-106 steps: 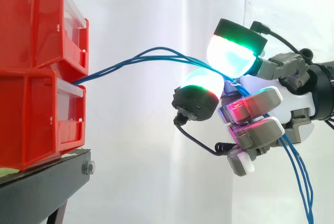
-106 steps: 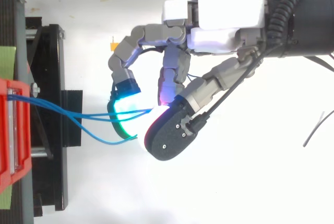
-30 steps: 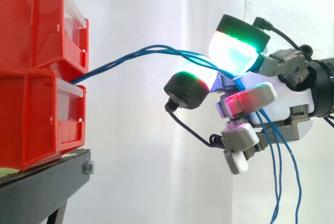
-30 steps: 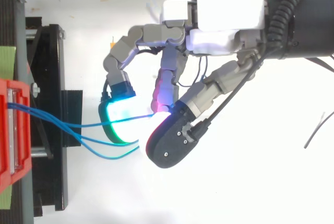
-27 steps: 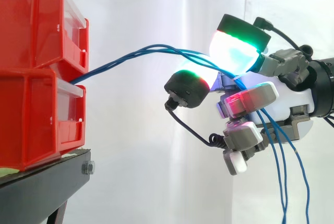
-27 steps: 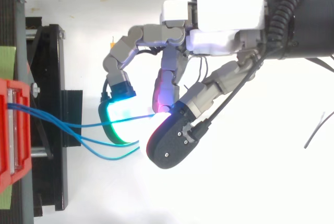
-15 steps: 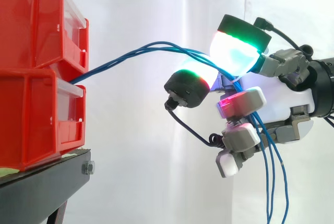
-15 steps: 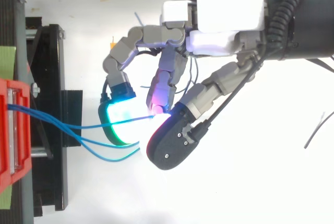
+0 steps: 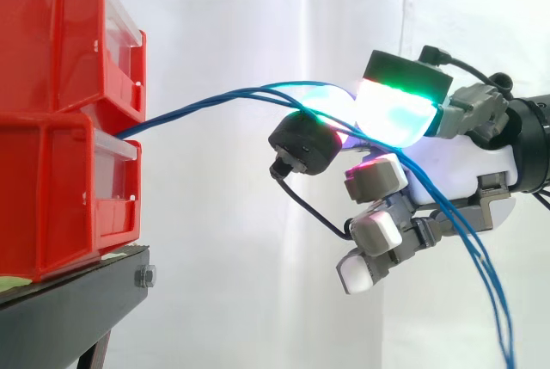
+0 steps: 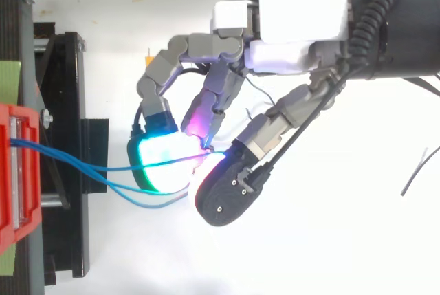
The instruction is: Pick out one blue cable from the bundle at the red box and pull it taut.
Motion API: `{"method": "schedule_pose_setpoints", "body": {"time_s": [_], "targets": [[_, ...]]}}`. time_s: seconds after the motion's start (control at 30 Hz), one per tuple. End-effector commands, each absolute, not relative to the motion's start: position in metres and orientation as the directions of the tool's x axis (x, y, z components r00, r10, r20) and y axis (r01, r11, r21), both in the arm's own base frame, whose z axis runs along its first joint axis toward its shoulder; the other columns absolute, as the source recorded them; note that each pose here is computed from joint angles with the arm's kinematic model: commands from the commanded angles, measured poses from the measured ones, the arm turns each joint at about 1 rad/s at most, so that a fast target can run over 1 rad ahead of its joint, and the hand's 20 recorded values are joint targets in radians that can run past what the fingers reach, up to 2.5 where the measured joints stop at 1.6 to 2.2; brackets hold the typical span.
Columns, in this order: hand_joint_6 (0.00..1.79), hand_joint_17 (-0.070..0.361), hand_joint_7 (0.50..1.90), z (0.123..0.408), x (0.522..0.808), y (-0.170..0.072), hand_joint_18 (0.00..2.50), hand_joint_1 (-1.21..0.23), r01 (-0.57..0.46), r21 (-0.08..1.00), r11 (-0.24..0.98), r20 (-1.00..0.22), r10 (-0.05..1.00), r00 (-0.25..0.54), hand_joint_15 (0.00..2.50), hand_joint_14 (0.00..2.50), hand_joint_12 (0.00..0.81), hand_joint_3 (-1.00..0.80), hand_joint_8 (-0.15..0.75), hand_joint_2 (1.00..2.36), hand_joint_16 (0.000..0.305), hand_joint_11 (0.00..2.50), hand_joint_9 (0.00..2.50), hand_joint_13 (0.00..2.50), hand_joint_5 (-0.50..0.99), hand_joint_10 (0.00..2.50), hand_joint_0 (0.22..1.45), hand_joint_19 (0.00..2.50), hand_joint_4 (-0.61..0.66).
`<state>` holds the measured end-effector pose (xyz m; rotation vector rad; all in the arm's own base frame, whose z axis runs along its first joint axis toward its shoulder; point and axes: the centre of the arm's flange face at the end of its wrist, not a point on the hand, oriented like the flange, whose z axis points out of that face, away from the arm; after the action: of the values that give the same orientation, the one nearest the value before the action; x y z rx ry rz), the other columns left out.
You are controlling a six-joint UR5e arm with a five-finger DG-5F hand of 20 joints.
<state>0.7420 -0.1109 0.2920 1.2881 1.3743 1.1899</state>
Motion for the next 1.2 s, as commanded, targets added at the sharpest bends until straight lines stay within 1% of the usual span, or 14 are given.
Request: {"method": "schedule_pose_setpoints", "body": {"time_s": [0.0, 0.1, 0.23, 0.27, 0.3, 0.47, 0.53, 0.7, 0.77, 0.8, 0.83, 0.93, 1.1, 1.17], "targets": [[0.95, 0.047, 0.82, 0.2919, 0.7421, -0.1102, 0.65, -0.94, 0.151, 0.988, 0.002, 0.009, 0.997, -0.073, 0.54, 0.02, 0.268, -0.5, 0.147, 1.0, 0.021, 0.74, 1.09, 0.94, -0.2, 0.02, 0.85, 0.29, -0.21], [0.95, 0.05, 0.77, 0.2919, 0.7421, -0.1102, 0.68, -0.95, 0.151, 0.988, 0.002, 0.009, 0.997, -0.073, 0.52, 0.02, 0.275, -0.5, 0.144, 1.0, 0.022, 0.75, 1.07, 0.94, -0.2, 0.02, 0.81, 0.24, -0.2], [0.93, 0.054, 0.8, 0.2919, 0.7421, -0.1101, 0.7, -0.95, 0.151, 0.988, 0.002, 0.009, 0.997, -0.074, 0.53, 0.02, 0.282, -0.5, 0.166, 1.0, 0.024, 0.76, 1.14, 0.96, -0.18, 0.02, 0.7, 0.28, -0.17], [0.92, 0.056, 0.81, 0.2919, 0.7419, -0.1112, 0.71, -0.93, 0.151, 0.988, 0.002, 0.009, 0.997, -0.073, 0.55, 0.02, 0.283, -0.5, 0.178, 1.0, 0.025, 0.78, 1.2, 0.97, -0.17, 0.02, 0.66, 0.3, -0.17], [0.92, 0.057, 0.81, 0.2918, 0.742, -0.1102, 0.72, -0.91, 0.153, 0.988, 0.002, 0.009, 0.997, -0.073, 0.55, 0.02, 0.286, -0.5, 0.175, 1.0, 0.025, 0.79, 1.21, 0.98, -0.17, 0.02, 0.65, 0.32, -0.16], [0.9, 0.061, 0.84, 0.2924, 0.7421, -0.1101, 0.75, -0.84, 0.153, 0.988, 0.002, 0.009, 0.997, -0.074, 0.56, 0.02, 0.296, -0.5, 0.192, 1.0, 0.027, 0.78, 1.29, 1.03, -0.15, 0.02, 0.62, 0.36, -0.15], [0.89, 0.063, 0.85, 0.2925, 0.7421, -0.1114, 0.77, -0.78, 0.151, 0.988, 0.002, 0.009, 0.997, -0.071, 0.56, 0.02, 0.306, -0.5, 0.192, 1.0, 0.028, 0.8, 1.33, 1.06, -0.14, 0.02, 0.61, 0.37, -0.16], [0.89, 0.065, 0.91, 0.2945, 0.7428, -0.1114, 0.8, -0.76, 0.148, 0.989, 0.002, 0.009, 0.997, -0.071, 0.57, 0.02, 0.309, -0.5, 0.198, 1.0, 0.029, 0.8, 1.38, 1.08, -0.13, 0.02, 0.65, 0.4, -0.19], [0.9, 0.068, 0.93, 0.2945, 0.7428, -0.1114, 0.82, -0.88, 0.148, 0.989, 0.002, 0.009, 0.997, -0.071, 0.57, 0.02, 0.314, -0.5, 0.199, 1.0, 0.03, 0.81, 1.38, 1.08, -0.13, 0.02, 0.72, 0.4, -0.21], [0.9, 0.068, 0.94, 0.2945, 0.743, -0.1102, 0.82, -0.89, 0.148, 0.989, 0.002, 0.009, 0.997, -0.073, 0.57, 0.02, 0.315, -0.5, 0.203, 1.0, 0.03, 0.8, 1.38, 1.08, -0.13, 0.02, 0.72, 0.4, -0.22], [0.9, 0.069, 0.98, 0.2944, 0.7428, -0.1102, 0.82, -0.94, 0.15, 0.989, 0.002, 0.009, 0.997, -0.073, 0.58, 0.02, 0.319, -0.48, 0.201, 1.0, 0.031, 0.81, 1.37, 1.08, -0.13, 0.02, 0.77, 0.39, -0.24], [0.92, 0.067, 1.03, 0.2944, 0.7428, -0.1102, 0.8, -0.97, 0.15, 0.989, 0.002, 0.009, 0.997, -0.073, 0.56, 0.02, 0.307, -0.47, 0.187, 1.0, 0.03, 0.81, 1.34, 1.05, -0.13, 0.02, 0.8, 0.37, -0.27], [0.94, 0.065, 0.94, 0.2947, 0.743, -0.1113, 0.79, -0.98, 0.147, 0.989, 0.002, 0.009, 0.997, -0.071, 0.55, 0.02, 0.303, -0.5, 0.186, 1.0, 0.029, 0.79, 1.27, 1.02, -0.15, 0.02, 0.81, 0.35, -0.25], [0.93, 0.065, 0.86, 0.2948, 0.7433, -0.1102, 0.79, -0.97, 0.145, 0.989, 0.004, 0.007, 0.997, -0.073, 0.56, 0.02, 0.301, -0.5, 0.179, 1.0, 0.029, 0.78, 1.25, 1.01, -0.15, 0.02, 0.76, 0.35, -0.21]]}}
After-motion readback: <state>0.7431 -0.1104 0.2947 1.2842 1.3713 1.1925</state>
